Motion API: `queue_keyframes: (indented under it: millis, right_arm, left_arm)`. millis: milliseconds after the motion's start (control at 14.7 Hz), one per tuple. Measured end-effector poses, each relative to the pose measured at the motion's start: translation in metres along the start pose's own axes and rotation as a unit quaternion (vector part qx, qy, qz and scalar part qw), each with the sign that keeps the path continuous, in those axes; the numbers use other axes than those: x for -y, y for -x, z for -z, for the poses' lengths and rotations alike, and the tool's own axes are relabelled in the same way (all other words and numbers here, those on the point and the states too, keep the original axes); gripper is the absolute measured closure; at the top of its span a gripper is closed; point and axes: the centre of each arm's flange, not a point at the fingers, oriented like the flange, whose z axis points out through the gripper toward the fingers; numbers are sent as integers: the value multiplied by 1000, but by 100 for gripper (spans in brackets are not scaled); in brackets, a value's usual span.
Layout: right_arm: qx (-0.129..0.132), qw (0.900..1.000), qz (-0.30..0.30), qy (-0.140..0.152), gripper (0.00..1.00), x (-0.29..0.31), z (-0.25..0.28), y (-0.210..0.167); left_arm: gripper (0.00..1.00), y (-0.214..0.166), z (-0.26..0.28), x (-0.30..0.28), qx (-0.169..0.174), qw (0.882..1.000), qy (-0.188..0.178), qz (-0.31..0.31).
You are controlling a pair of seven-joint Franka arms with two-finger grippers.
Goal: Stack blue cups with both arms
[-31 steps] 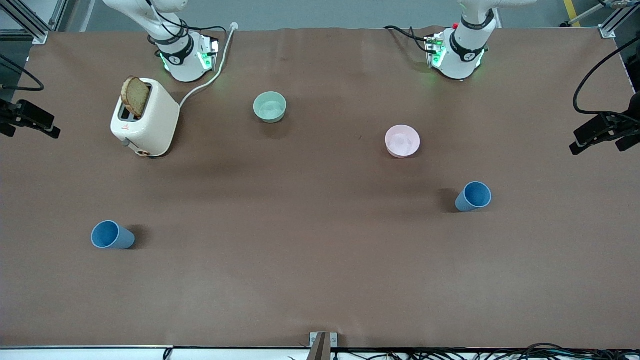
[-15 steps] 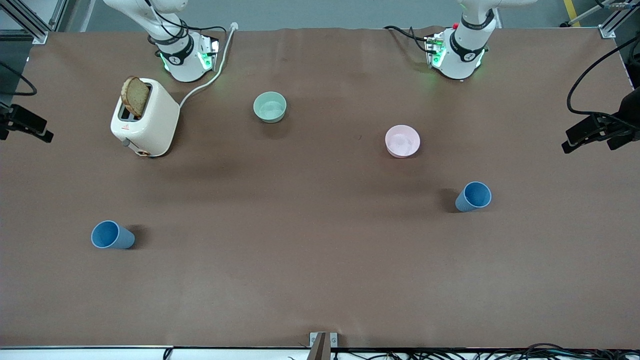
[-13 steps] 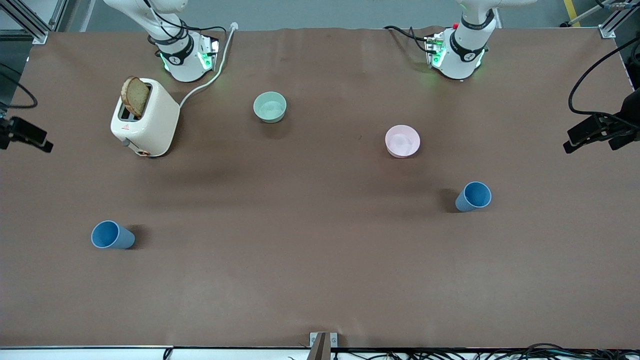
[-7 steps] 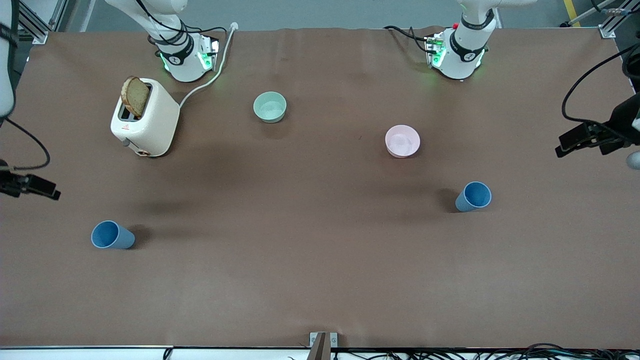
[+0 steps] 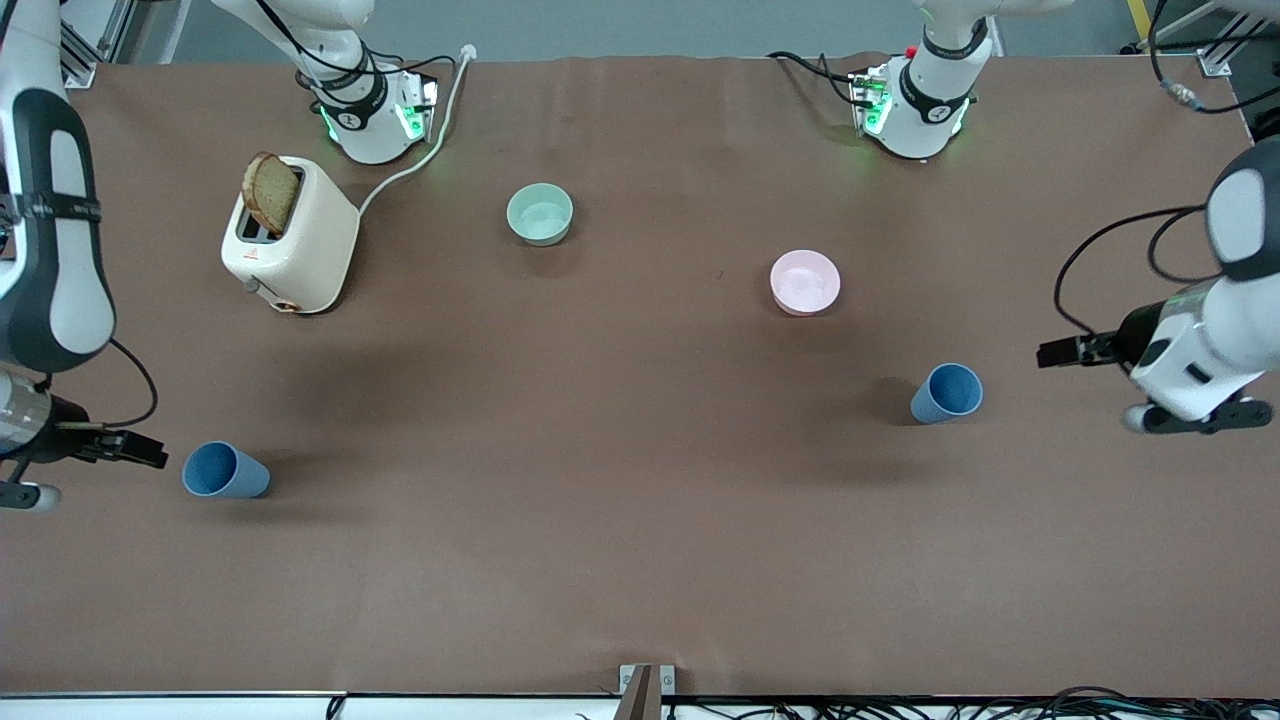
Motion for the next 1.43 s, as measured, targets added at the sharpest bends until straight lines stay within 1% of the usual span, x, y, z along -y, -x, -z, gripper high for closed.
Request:
queue_keyframes:
  millis: [136,408,476,545,613,681,885,953,1021,1089,1157,1225,1293,1361,1429]
  right_arm:
    - [11,1000,-11,-12,2,-8,-26,1]
    - [28,998,-19,-50,5,-19,-63,5]
    - [32,998,-21,-54,6,-21,-71,6]
    - [35,997,-22,-57,11,-22,-76,7]
    - [37,997,-21,-58,11,-22,-79,7]
    - [39,997,-20,-59,15,-21,-82,7]
    - [42,997,-23,-67,48,-18,-91,8]
    - [42,996,-26,-72,54,-17,-95,8]
    - [41,996,-28,-74,54,-17,-99,8]
    - [40,996,-30,-75,60,-17,-103,8]
    - [40,996,-30,-75,60,-17,-106,8]
    - [40,996,-31,-75,64,-17,-109,8]
    - [39,996,-31,-74,77,-17,-111,7]
    - [37,996,-32,-74,85,-18,-111,7]
    - [36,996,-32,-74,86,-18,-110,6]
  left_arm:
    - [0,-13,-48,-2,-11,1000,0,-1]
    - [0,-16,-135,-9,-23,1000,-1,-7]
    - [0,-15,-151,-11,-23,1000,-1,-9]
    - [0,-14,-163,-12,-22,1000,-1,-10]
    - [0,-14,-171,-13,-20,1000,-1,-10]
    - [0,-15,-176,-13,-17,1000,-2,-10]
    - [2,-15,-185,-12,-9,1000,-2,-9]
    - [2,-15,-188,-11,-7,1000,-2,-9]
    - [4,-16,-190,-11,-5,1000,-3,-9]
    - [13,-16,-192,-11,-3,1000,-3,-9]
    - [13,-16,-194,-11,-2,1000,-3,-9]
    - [19,-16,-194,-11,-2,1000,-3,-9]
    - [29,-16,-194,-11,-2,1000,-3,-9]
    - [41,-16,-194,-11,-2,1000,-3,-9]
    - [51,-16,-194,-11,-2,1000,-3,-9]
